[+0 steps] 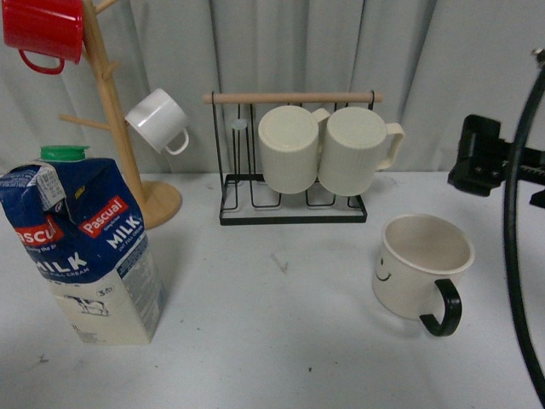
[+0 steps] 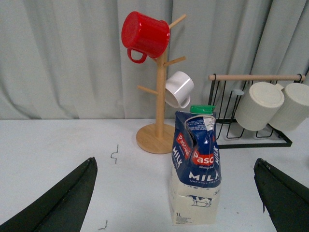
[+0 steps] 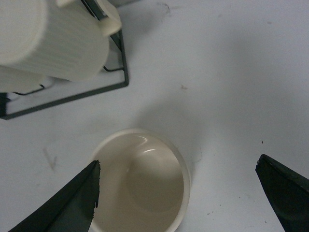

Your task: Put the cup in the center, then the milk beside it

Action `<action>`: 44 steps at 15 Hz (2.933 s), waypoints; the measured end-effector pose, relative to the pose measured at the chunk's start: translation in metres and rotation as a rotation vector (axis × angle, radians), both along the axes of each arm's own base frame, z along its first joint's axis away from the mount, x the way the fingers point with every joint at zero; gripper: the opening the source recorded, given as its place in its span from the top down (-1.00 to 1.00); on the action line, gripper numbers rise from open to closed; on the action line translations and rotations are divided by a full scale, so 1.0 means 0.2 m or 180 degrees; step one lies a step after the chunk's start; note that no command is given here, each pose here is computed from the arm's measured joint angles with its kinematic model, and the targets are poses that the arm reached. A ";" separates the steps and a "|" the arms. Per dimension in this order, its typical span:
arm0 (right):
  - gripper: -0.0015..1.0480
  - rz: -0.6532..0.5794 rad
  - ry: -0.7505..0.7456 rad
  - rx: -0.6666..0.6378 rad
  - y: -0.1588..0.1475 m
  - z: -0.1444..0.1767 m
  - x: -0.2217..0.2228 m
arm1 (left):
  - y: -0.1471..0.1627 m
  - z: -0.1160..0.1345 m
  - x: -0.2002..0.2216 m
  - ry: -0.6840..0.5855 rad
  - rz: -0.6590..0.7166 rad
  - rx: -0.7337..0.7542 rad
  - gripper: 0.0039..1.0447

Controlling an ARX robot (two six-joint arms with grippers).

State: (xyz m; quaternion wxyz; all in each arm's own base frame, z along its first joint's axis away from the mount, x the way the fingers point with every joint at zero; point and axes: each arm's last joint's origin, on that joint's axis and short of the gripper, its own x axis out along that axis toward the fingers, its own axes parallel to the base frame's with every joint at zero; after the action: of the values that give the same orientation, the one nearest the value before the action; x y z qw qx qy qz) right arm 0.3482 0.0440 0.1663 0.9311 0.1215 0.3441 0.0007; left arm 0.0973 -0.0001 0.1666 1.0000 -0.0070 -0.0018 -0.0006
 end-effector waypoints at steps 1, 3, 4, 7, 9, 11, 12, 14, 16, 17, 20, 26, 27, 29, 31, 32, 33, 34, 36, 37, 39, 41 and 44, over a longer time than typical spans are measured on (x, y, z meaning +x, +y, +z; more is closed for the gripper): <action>-0.87 -0.0022 0.0146 -0.0046 0.01 -0.05 0.03 | 0.00 0.00 0.00 0.0000 0.0001 0.0000 -0.88; -0.87 -0.0065 0.0462 -0.0072 0.03 -0.14 0.09 | 0.00 0.00 0.00 0.0000 0.0001 0.0000 -0.88; -0.87 -0.0087 0.0496 -0.0074 0.03 -0.15 0.12 | 0.00 0.00 0.00 -0.0001 0.0001 0.0000 -0.88; -0.87 -0.0048 0.0536 -0.0094 0.07 -0.19 0.17 | 0.00 0.00 0.00 0.0000 0.0001 0.0000 -0.88; -0.87 0.0042 0.0704 -0.0108 0.12 -0.26 0.18 | 0.00 0.00 0.00 -0.0001 0.0001 0.0000 -0.88; -0.87 0.0074 0.0817 -0.0115 0.14 -0.32 0.17 | 0.00 0.00 0.00 -0.0001 0.0000 0.0000 -0.88; -0.80 0.0063 0.0825 -0.0111 0.14 -0.32 0.17 | 0.00 0.00 0.00 0.0000 0.0001 0.0000 -0.88; -0.38 0.0036 0.0836 -0.0121 0.13 -0.33 0.18 | 0.00 0.00 0.00 -0.0001 0.0001 0.0000 -0.88; 0.07 0.0034 0.0854 -0.0124 0.13 -0.34 0.18 | 0.00 0.00 0.00 -0.0001 0.0001 0.0000 -0.88; 0.28 0.0029 0.0850 -0.0122 0.12 -0.34 0.18 | 0.00 0.00 0.00 0.0000 0.0001 0.0000 -0.88; 0.90 0.0031 0.0843 -0.0035 0.12 -0.33 0.18 | 0.00 0.00 0.00 -0.0001 0.0001 0.0000 -0.88; 0.94 0.0289 0.0721 0.0144 0.29 -0.15 0.16 | 0.00 0.00 0.00 -0.0001 0.0001 0.0000 -0.88; 0.94 0.0330 0.0753 0.0142 0.34 -0.16 0.17 | 0.00 0.00 0.00 0.0000 0.0001 0.0000 -0.88; 0.94 0.0369 0.0836 0.0107 0.41 -0.18 0.22 | 0.00 0.00 0.00 -0.0001 0.0000 0.0000 -0.88; 0.94 0.0400 0.0996 0.0057 0.48 -0.24 0.26 | 0.00 0.00 0.00 -0.0001 0.0000 0.0000 -0.88; 0.94 0.0434 0.1050 0.0024 0.51 -0.26 0.27 | 0.00 0.00 0.00 -0.0001 0.0001 0.0000 -0.88; 0.94 0.0441 0.1078 -0.0025 0.54 -0.27 0.27 | 0.00 0.00 0.00 0.0001 0.0000 0.0000 -0.88; 0.94 0.0474 0.1106 -0.0043 0.56 -0.28 0.27 | 0.00 0.00 0.00 -0.0001 0.0001 0.0000 -0.88; 0.94 0.0458 0.1130 -0.0130 0.60 -0.28 0.29 | 0.00 0.00 0.00 -0.0001 0.0001 0.0000 -0.88; 0.94 0.0442 0.1180 -0.0165 0.60 -0.28 0.30 | 0.00 0.00 0.00 0.0000 0.0001 0.0000 -0.88; 0.94 0.0441 0.1198 -0.0170 0.61 -0.29 0.31 | 0.00 0.00 0.00 -0.0001 0.0001 0.0000 -0.88; 0.94 0.0448 0.1172 -0.0155 0.61 -0.29 0.32 | 0.00 0.00 0.00 0.0000 0.0001 0.0000 -0.88; 0.54 0.0496 0.1174 -0.0104 0.61 -0.29 0.31 | 0.00 0.00 0.00 0.0000 0.0001 0.0000 -0.88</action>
State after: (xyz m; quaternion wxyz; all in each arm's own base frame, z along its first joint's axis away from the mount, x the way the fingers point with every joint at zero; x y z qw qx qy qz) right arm 0.4111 0.1663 0.1087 0.8512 0.0774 0.5171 0.0449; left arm 0.0973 -0.0001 0.1666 1.0000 -0.0070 -0.0018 -0.0004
